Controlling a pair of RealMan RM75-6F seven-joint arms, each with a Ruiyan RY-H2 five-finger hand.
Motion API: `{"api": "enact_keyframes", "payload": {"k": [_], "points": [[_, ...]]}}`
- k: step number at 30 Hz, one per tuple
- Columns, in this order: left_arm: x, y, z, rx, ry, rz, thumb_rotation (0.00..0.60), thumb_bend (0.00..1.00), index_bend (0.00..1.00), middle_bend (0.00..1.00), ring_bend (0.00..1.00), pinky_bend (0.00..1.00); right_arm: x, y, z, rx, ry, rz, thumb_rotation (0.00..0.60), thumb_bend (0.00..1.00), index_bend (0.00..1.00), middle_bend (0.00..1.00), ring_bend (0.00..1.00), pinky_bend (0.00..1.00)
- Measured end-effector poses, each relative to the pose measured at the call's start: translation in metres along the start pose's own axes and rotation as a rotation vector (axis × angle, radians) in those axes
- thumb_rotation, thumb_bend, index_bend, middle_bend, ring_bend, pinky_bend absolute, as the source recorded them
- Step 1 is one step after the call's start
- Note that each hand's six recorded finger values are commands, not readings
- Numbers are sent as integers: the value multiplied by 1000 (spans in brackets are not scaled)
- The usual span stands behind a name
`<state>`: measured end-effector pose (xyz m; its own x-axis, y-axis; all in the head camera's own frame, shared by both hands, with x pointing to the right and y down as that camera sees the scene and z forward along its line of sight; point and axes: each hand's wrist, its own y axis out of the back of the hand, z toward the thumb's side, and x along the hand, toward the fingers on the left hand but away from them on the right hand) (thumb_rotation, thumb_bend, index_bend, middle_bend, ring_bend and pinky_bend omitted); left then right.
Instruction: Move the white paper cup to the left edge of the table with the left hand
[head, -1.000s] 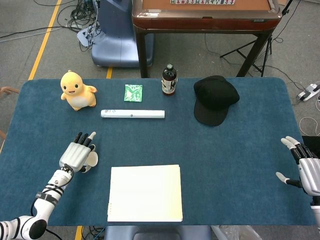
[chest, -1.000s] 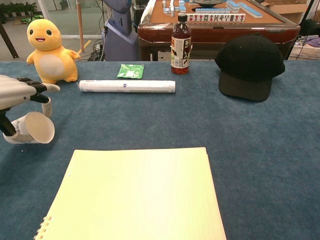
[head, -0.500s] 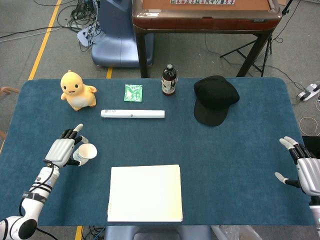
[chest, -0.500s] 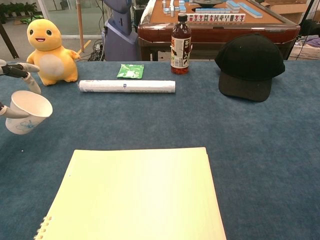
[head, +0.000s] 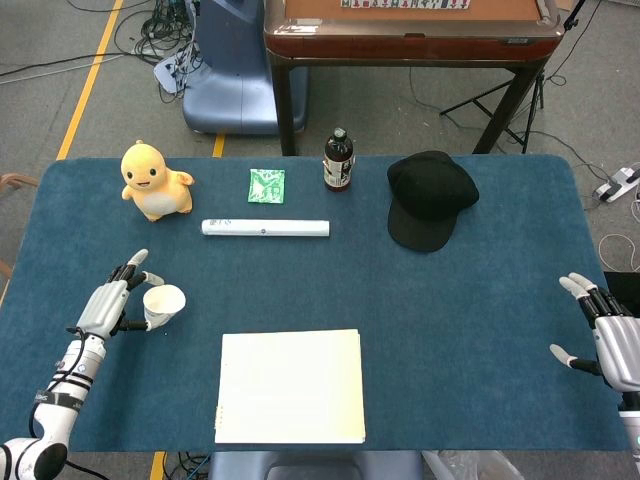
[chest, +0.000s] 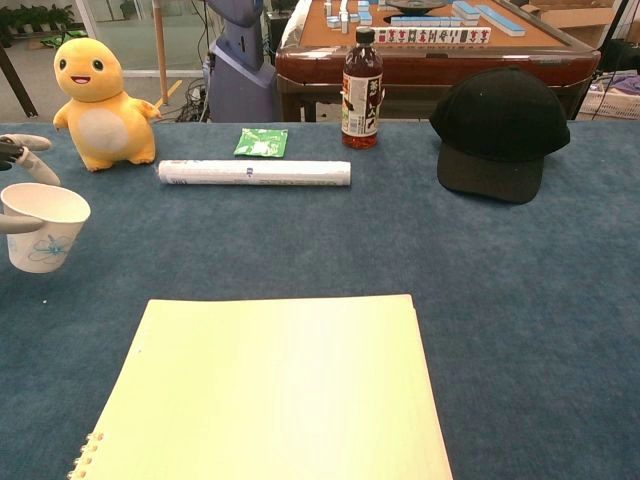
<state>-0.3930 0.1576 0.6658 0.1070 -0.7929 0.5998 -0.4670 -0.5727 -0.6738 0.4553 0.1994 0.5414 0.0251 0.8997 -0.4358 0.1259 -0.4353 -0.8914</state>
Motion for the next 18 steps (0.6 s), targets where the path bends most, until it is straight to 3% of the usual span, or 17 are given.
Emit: {"api": "enact_keyframes", "payload": {"k": [6, 18], "points": [[-6, -9, -13, -78, -24, 73, 600, 154, 368, 0, 0, 0, 0, -1, 0, 1, 1, 2, 600, 0, 152, 136, 144, 372], [-11, -20, -34, -148, -10, 96, 600, 154, 371, 0, 0, 0, 0, -1, 1, 1, 0, 3, 600, 0, 152, 142, 144, 358]]}}
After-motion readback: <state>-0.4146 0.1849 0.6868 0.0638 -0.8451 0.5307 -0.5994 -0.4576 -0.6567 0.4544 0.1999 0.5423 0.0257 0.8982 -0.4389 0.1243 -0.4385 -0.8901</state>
